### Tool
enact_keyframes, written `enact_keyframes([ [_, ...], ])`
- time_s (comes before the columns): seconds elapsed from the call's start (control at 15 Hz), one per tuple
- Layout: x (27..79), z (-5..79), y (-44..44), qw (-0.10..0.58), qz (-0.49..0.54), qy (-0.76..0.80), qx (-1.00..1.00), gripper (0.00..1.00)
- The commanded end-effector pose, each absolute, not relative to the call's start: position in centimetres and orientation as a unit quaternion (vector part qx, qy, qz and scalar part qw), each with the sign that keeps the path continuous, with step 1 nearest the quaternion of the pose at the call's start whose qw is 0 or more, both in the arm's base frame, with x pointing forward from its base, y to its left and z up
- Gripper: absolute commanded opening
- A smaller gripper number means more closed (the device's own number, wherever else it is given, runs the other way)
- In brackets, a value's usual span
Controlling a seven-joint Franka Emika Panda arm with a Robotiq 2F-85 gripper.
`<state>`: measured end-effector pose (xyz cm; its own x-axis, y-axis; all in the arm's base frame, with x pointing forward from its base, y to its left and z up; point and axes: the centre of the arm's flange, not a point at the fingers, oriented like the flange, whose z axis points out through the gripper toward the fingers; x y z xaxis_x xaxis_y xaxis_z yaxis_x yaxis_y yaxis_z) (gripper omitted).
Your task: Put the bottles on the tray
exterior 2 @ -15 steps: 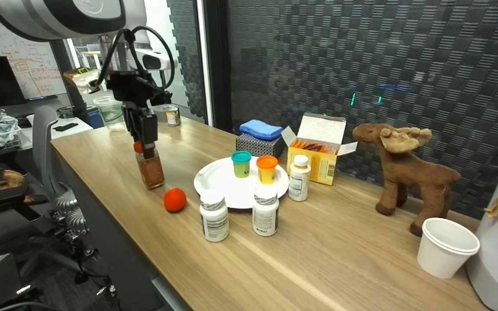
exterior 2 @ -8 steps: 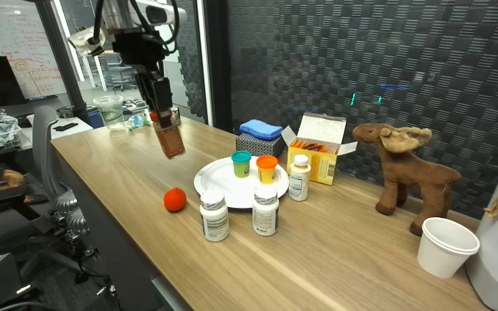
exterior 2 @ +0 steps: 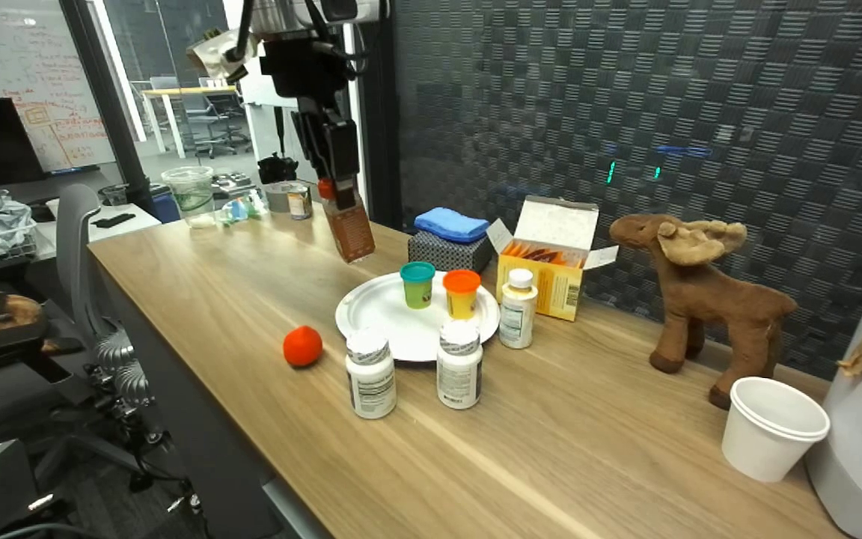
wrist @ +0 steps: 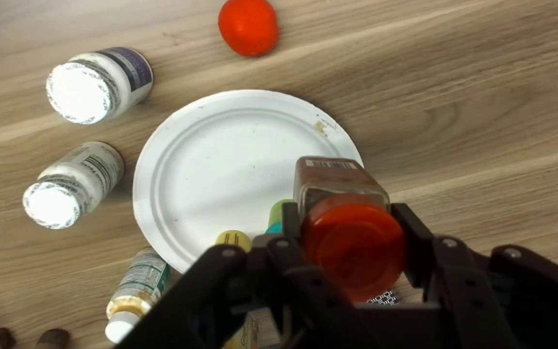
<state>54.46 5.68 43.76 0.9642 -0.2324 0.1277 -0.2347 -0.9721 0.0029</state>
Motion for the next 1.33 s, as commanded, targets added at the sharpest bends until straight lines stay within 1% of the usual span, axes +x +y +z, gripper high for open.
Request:
enact_keyframes([
  [0.0, 57.2, 43.0, 5.7, 0.005, 0.048, -0.111, 0.993, 0.24],
  [0.47, 58.3, 39.2, 5.3, 0.013, 0.017, -0.11, 0.994, 0.24],
  [0.8, 59.4, 38.3, 4.8, 0.027, 0.021, -0.116, 0.993, 0.24],
  [1.27, 61.3, 37.7, 5.5, 0.027, 0.014, -0.101, 0.994, 0.24],
])
